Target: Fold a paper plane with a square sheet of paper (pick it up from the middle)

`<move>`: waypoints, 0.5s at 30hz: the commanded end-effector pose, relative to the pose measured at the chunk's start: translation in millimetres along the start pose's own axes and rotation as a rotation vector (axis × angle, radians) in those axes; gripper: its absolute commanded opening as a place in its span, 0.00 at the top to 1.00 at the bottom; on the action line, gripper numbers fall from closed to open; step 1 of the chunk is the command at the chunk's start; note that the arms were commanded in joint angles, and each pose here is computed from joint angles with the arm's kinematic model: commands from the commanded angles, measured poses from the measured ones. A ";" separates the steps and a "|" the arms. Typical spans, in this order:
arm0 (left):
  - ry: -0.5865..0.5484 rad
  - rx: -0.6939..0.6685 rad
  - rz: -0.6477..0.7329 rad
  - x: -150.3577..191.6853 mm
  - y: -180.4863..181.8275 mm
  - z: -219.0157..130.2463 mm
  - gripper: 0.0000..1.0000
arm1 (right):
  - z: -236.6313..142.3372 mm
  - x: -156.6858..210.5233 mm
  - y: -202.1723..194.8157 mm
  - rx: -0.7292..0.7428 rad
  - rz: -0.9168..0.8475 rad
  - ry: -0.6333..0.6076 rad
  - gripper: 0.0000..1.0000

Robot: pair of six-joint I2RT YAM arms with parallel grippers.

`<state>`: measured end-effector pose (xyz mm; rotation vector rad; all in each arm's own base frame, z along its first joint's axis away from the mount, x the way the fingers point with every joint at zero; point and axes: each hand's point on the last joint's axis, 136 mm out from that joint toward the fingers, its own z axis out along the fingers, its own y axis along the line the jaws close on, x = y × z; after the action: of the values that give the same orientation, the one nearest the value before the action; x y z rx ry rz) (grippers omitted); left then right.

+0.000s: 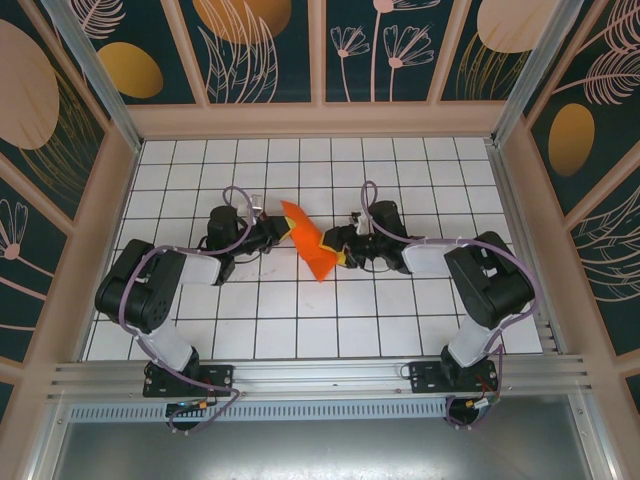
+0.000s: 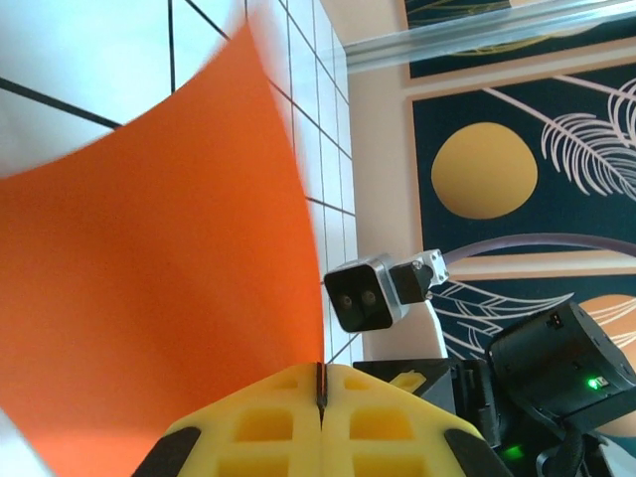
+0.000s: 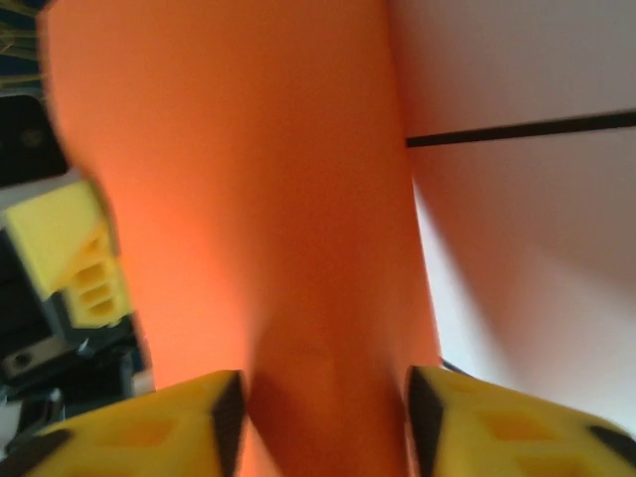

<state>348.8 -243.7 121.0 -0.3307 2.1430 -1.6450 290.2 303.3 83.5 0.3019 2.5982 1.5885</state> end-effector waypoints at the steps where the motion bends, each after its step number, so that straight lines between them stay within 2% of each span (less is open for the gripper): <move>1: 0.043 -0.041 0.027 9.0 11.7 12.1 1.00 | -0.4 -3.1 -28.5 0.149 -0.016 -0.041 0.36; 5: 0.054 -0.044 0.033 12.9 9.4 20.1 1.00 | -16.9 -12.5 -28.4 0.234 -0.070 -0.124 0.22; 7: 0.056 -0.042 0.035 14.6 7.3 23.5 1.00 | -25.9 -16.1 -28.9 0.280 -0.098 -0.159 0.19; 11: 0.092 -0.016 0.049 26.1 -2.4 37.9 1.00 | -44.4 -23.9 -33.6 0.340 -0.135 -0.211 0.16; 15: 0.124 0.023 0.043 40.0 -12.8 50.9 1.00 | -59.2 -29.1 -28.5 0.288 -0.148 -0.230 0.16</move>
<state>334.3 -293.9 104.9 -0.2203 2.2475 -1.6657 301.4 246.6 77.1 0.3119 2.6234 1.1034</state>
